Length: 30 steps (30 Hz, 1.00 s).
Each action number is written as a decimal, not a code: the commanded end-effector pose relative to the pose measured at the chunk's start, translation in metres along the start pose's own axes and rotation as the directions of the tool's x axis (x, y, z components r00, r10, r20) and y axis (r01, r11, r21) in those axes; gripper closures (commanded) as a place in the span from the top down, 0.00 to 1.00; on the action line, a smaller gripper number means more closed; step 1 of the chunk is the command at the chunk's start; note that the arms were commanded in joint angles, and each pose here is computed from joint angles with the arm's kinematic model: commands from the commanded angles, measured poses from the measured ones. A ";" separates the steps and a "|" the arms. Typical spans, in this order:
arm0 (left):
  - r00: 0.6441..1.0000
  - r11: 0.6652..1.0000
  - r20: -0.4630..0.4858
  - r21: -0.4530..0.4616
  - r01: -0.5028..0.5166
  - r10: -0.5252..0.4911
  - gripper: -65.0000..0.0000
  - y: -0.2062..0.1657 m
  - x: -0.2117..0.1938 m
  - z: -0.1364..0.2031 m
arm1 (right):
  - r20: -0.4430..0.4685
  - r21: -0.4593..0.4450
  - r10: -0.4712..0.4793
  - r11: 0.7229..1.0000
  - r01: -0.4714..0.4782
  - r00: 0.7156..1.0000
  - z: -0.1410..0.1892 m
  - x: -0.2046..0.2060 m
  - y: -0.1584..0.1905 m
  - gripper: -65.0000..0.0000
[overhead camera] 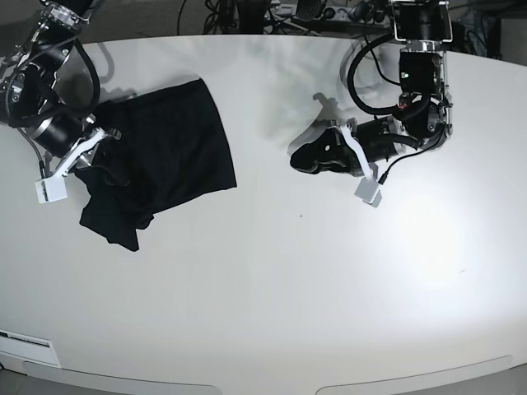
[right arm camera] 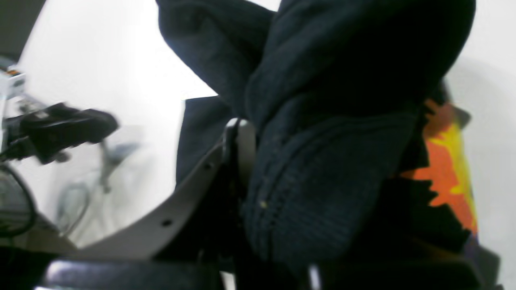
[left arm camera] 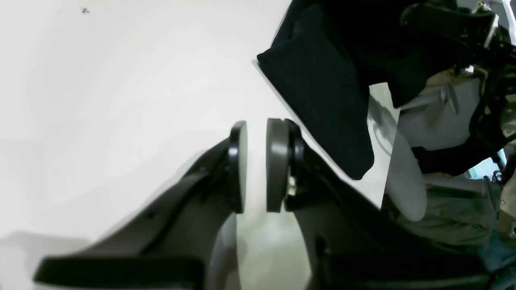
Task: Fold the T-shirt properly
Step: 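Grasp the strip end nearest the right gripper and fold it over, then flip the folded bundle over with both grippers, exposing the sun print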
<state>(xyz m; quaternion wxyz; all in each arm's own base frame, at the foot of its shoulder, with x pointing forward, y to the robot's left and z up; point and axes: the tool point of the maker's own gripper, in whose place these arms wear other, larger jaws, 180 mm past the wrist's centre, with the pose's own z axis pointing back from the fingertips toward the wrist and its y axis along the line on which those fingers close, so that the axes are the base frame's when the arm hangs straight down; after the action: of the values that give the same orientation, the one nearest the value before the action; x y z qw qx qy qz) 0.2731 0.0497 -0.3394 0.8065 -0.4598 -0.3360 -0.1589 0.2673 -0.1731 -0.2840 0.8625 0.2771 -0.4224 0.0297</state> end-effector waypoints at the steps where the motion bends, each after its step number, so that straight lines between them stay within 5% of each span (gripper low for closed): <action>1: 0.998 0.999 0.046 -0.017 0.035 -0.035 0.16 -0.005 0.016 0.002 | 0.061 0.037 0.030 0.999 -0.032 0.998 0.003 0.018 0.009 0.00; 16: 0.998 0.999 0.046 -0.017 0.036 -0.035 0.16 -0.005 0.016 0.002 | -0.019 0.197 0.098 0.976 -0.093 0.995 -0.012 -0.001 0.047 0.00; 29: 0.998 0.999 0.046 -0.017 0.036 -0.035 0.16 -0.005 0.017 0.002 | -0.085 0.163 0.150 0.977 -0.135 0.985 -0.021 -0.014 0.043 0.00; 30: 0.998 0.999 0.046 -0.017 0.035 -0.035 0.16 -0.005 0.016 0.002 | -0.090 0.166 0.151 0.977 -0.135 0.984 -0.021 -0.015 0.044 0.06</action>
<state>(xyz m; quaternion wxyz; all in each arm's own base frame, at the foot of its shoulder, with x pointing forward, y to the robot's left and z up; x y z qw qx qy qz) 0.2738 0.0498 -0.3387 0.8056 -0.4602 -0.3380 -0.1579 0.2545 -0.1229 -0.2973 0.8639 0.3108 -0.3735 0.1328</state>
